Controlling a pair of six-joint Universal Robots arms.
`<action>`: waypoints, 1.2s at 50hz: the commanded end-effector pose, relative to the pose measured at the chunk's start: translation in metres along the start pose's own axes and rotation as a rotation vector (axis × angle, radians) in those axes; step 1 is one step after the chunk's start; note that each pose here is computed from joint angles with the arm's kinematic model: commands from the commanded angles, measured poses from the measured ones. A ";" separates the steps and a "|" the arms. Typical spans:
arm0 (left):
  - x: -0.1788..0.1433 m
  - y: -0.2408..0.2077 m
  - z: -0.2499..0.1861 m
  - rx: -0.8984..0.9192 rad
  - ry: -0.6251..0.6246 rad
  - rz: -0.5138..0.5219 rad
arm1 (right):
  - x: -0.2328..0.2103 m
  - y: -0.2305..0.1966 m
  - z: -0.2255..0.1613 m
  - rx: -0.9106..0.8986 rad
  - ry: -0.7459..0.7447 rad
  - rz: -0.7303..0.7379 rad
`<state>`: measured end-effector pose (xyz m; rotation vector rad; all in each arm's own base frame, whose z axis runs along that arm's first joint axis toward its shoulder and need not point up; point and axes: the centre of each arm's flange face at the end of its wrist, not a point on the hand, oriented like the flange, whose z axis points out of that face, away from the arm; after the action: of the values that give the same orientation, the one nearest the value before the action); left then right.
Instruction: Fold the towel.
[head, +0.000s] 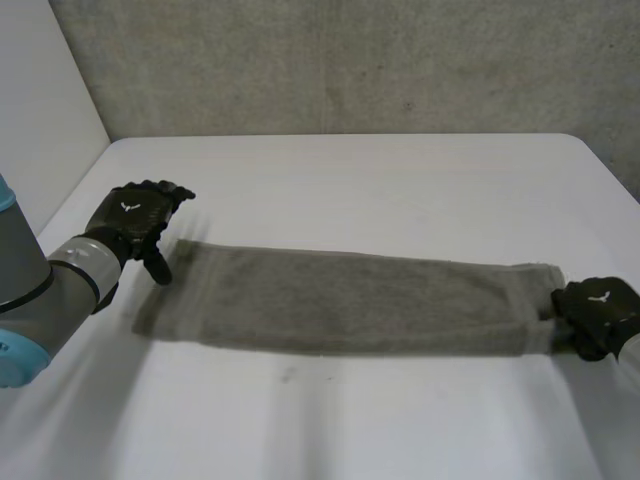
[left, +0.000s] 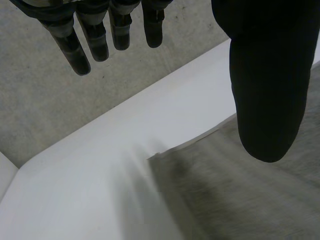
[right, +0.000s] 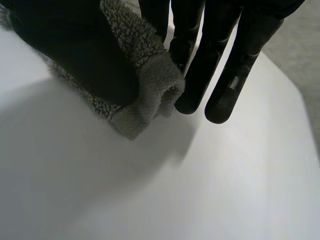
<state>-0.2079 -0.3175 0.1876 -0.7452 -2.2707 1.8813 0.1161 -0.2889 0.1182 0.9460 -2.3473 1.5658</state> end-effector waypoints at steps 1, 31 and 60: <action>0.000 -0.003 -0.004 0.008 -0.003 0.001 | 0.064 0.009 0.005 -0.018 0.197 0.019; -0.001 -0.017 -0.014 0.045 -0.012 0.005 | -0.095 -0.186 -0.050 0.613 -0.138 -0.292; 0.079 -0.048 -0.017 0.159 0.194 -0.008 | -0.137 -0.155 -0.063 0.430 -0.256 -0.152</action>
<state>-0.2550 -0.2853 0.2148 -0.8164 -2.0719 1.8982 0.3360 -0.1947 0.1783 1.6993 -1.8800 1.9934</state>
